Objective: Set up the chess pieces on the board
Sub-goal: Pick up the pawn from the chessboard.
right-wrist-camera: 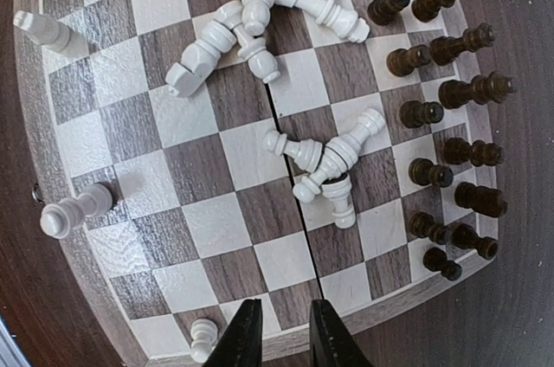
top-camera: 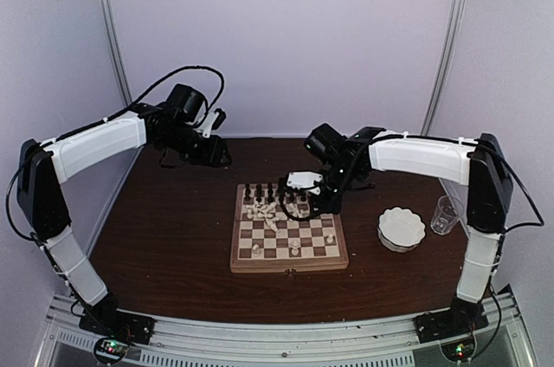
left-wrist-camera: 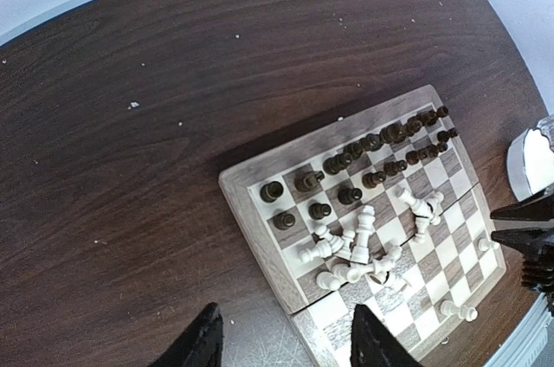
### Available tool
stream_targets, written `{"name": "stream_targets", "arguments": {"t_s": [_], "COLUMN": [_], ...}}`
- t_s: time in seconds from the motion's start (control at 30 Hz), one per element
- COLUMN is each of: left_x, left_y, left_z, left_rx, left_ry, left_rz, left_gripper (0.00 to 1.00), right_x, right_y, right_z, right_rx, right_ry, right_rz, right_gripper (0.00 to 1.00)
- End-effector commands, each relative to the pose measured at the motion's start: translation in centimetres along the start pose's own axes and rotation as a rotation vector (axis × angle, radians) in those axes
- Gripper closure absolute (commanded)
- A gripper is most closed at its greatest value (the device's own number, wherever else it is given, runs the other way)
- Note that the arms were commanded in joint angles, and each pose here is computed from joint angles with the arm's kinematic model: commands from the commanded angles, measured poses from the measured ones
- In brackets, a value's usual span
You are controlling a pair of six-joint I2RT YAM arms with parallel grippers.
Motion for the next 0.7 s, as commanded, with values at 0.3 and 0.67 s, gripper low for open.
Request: {"name": "stream_targets", "arguments": {"t_s": [0.3,0.67], "left_x": [-0.7,-0.7], "left_y": [-0.1,-0.2], "left_z": [0.0,-0.1], "left_rx": [0.025,0.028], "left_ry": [0.009,0.006], "left_rz": [-0.029,-0.025], "left_gripper": [0.49,0.49], "right_x": [-1.3,-0.8], "right_y": [-3.6,-5.7], "right_z": [-2.4,-3.4], "right_rx": [0.015,0.009], "right_ry": [0.083,0.081], "right_rz": [-0.019,-0.001], "right_gripper": [0.69,0.69]}}
Point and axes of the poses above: each gripper's point midway between its finger pads, its own y axis back along the fingers, its own z axis along the line the jaws close on, x = y × z, the point moved 2 cm from there along y, back along the fingers, and after that the axes turned 12 degrees about -y, right-handed, at the moved point
